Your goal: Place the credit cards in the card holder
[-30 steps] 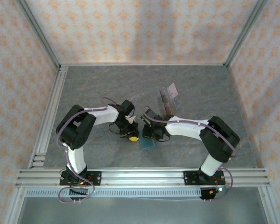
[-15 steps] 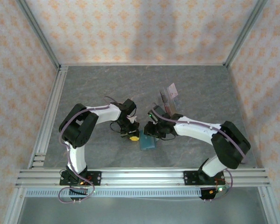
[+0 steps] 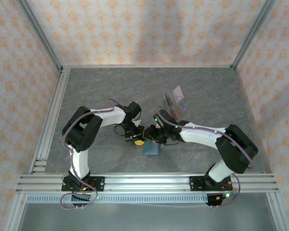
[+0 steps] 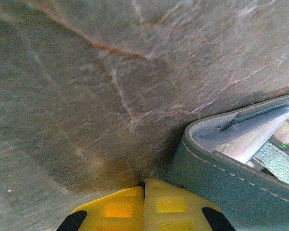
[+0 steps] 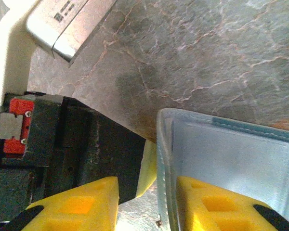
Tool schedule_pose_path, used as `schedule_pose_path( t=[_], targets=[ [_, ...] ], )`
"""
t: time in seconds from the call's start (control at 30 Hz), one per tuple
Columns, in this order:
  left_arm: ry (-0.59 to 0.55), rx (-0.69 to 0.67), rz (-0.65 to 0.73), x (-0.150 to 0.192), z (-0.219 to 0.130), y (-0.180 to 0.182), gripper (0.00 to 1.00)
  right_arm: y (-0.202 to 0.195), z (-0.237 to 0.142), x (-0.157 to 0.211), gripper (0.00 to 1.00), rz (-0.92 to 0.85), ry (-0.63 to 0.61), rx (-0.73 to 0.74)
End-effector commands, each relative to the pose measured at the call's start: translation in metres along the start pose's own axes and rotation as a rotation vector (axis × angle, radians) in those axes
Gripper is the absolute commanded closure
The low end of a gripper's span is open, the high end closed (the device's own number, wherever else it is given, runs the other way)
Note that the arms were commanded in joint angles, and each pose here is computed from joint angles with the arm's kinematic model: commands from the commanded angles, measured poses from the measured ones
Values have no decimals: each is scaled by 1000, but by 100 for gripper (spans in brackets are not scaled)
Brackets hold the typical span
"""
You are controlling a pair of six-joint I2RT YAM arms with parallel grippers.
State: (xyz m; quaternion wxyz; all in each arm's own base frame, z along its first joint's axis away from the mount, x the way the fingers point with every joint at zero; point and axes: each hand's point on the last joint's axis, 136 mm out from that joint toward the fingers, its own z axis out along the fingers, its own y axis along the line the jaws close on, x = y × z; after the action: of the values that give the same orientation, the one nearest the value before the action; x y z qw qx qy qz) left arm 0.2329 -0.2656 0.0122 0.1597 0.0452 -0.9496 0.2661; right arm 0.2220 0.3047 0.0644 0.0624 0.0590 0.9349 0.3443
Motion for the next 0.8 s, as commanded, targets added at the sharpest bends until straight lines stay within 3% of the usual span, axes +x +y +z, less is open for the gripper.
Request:
schedule_pose_path(
  t=[0.0,0.2,0.37,0.6,0.77],
  targets=[
    [-23,-20,98,-13,49,-4,95,9,6,3,62,27,13,-73],
    [-17,-8,95,-11,49,-6,95,-5,-6,-1,71,29,-45,6],
    [-54,48,96,-15,21,-23,94,-38,-29,-3,100,-6,-86,216],
    [-109,61,107,-11,-27,-19,89,-60,-71,-15,100,-144,-124,545],
    [-128,35,58,-9,-43,3,88,-46,-62,-16,100,-259,-81,721]
  ],
)
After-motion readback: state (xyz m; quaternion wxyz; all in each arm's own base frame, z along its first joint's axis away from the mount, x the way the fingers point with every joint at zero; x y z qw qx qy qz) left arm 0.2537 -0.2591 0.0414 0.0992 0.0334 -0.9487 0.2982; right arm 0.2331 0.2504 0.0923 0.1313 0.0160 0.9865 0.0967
